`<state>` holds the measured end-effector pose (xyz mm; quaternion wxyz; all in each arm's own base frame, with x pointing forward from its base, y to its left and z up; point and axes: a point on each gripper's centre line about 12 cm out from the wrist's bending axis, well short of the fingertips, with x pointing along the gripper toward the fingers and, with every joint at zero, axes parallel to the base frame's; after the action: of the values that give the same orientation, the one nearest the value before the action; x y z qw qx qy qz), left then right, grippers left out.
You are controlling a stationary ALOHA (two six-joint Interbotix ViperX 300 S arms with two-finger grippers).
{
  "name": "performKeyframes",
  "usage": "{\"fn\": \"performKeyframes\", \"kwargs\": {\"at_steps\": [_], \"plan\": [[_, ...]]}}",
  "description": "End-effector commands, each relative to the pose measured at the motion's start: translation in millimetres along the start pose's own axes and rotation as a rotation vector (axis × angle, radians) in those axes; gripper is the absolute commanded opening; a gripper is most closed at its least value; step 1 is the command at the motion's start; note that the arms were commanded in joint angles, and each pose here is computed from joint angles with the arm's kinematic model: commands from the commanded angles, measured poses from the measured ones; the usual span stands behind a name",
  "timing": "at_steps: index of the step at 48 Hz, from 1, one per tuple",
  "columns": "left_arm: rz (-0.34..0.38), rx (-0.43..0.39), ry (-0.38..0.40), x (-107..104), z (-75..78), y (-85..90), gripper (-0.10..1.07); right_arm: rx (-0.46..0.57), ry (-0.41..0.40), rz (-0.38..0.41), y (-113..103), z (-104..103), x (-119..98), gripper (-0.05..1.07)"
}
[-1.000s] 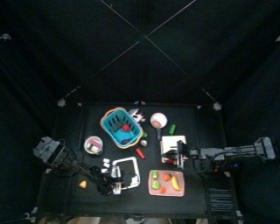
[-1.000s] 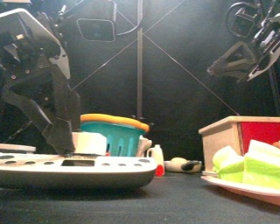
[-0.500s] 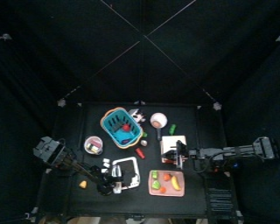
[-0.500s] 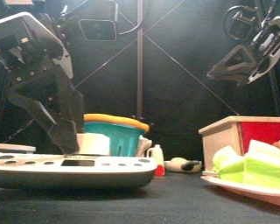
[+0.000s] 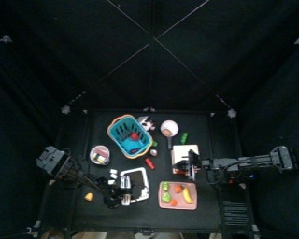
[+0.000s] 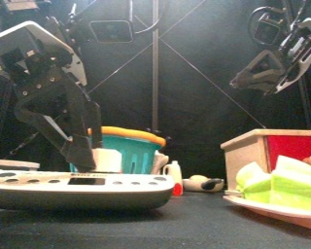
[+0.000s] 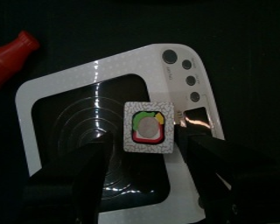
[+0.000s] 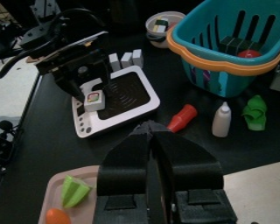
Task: Grab sushi piece
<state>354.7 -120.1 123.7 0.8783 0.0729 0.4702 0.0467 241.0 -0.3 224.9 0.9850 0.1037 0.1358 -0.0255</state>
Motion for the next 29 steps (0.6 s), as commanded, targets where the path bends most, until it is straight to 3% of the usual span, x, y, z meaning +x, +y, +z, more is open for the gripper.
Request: {"fn": "performKeyframes", "kwargs": {"at_steps": [1,16,22,29], "plan": [[0.0,-0.006,-0.028,-5,9.5,1.3,0.84,0.043,-0.023,0.006,3,8,3,0.03],[0.055,-0.012,-0.018,-11,9.5,8.6,0.76,0.302,0.062,0.05,27,1,38,0.04],[0.138,0.018,-0.022,-22,9.7,12.2,0.76,0.345,0.065,0.08,42,5,60,0.05],[0.271,0.067,-0.058,-36,9.5,13.4,0.76,0.328,0.05,0.111,55,7,86,0.07]]}}
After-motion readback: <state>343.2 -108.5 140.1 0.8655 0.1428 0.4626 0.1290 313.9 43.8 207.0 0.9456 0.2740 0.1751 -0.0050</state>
